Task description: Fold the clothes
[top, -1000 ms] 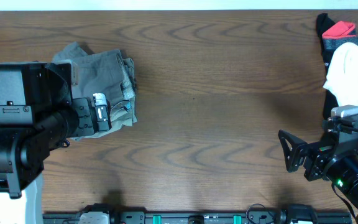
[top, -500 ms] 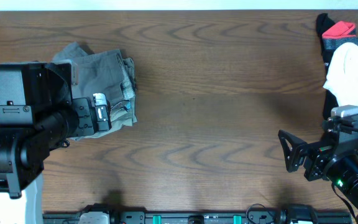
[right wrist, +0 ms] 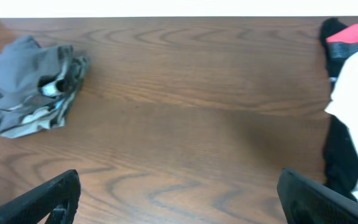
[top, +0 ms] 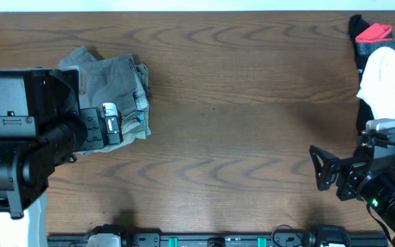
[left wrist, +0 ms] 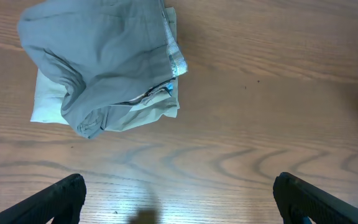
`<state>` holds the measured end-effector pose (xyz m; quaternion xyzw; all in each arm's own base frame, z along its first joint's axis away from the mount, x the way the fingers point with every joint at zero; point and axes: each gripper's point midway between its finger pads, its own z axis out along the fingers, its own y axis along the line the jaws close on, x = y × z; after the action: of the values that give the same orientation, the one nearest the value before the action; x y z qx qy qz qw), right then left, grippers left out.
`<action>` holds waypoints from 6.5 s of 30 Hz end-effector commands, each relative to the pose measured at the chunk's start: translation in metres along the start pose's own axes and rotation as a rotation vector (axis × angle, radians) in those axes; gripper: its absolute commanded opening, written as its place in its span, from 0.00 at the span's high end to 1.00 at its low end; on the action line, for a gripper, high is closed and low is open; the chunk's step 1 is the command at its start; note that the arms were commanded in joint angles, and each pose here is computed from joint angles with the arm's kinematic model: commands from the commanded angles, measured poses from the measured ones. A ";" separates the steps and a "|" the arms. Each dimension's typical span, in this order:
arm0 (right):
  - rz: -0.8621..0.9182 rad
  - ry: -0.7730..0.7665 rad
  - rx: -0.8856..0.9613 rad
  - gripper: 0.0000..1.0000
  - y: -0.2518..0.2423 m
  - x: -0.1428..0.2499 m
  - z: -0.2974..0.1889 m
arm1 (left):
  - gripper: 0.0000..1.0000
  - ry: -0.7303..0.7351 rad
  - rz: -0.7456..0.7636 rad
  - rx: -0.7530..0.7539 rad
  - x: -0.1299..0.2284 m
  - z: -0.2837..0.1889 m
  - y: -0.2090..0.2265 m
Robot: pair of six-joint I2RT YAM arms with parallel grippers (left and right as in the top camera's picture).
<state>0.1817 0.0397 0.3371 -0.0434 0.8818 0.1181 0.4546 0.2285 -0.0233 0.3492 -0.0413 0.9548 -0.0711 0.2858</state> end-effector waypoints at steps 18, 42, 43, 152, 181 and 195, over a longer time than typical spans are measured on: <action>-0.089 -0.226 0.104 0.01 -0.035 0.066 0.058 | 0.02 0.007 -0.006 -0.001 0.001 0.002 0.000; -0.089 -0.217 0.074 0.01 -0.046 0.141 0.111 | 0.02 0.007 -0.006 -0.001 0.001 0.002 0.000; -0.087 -0.210 0.074 0.01 -0.046 0.144 0.114 | 0.02 0.007 -0.006 -0.001 0.001 0.002 0.000; -0.061 -0.111 0.078 0.01 -0.058 0.185 0.148 | 0.02 -1.098 0.065 0.116 0.062 0.126 0.039; -0.061 -0.111 0.079 0.01 -0.058 0.185 0.148 | 0.02 -0.826 0.019 0.085 0.099 0.181 0.050; -0.061 -0.111 0.080 0.01 -0.058 0.185 0.148 | 0.02 -0.826 0.019 0.085 0.099 0.181 0.050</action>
<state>0.2023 0.0234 0.0947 -0.0333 0.8589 0.0709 0.5061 0.2455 -0.0034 0.1543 -0.0471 0.7383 -0.0785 0.6683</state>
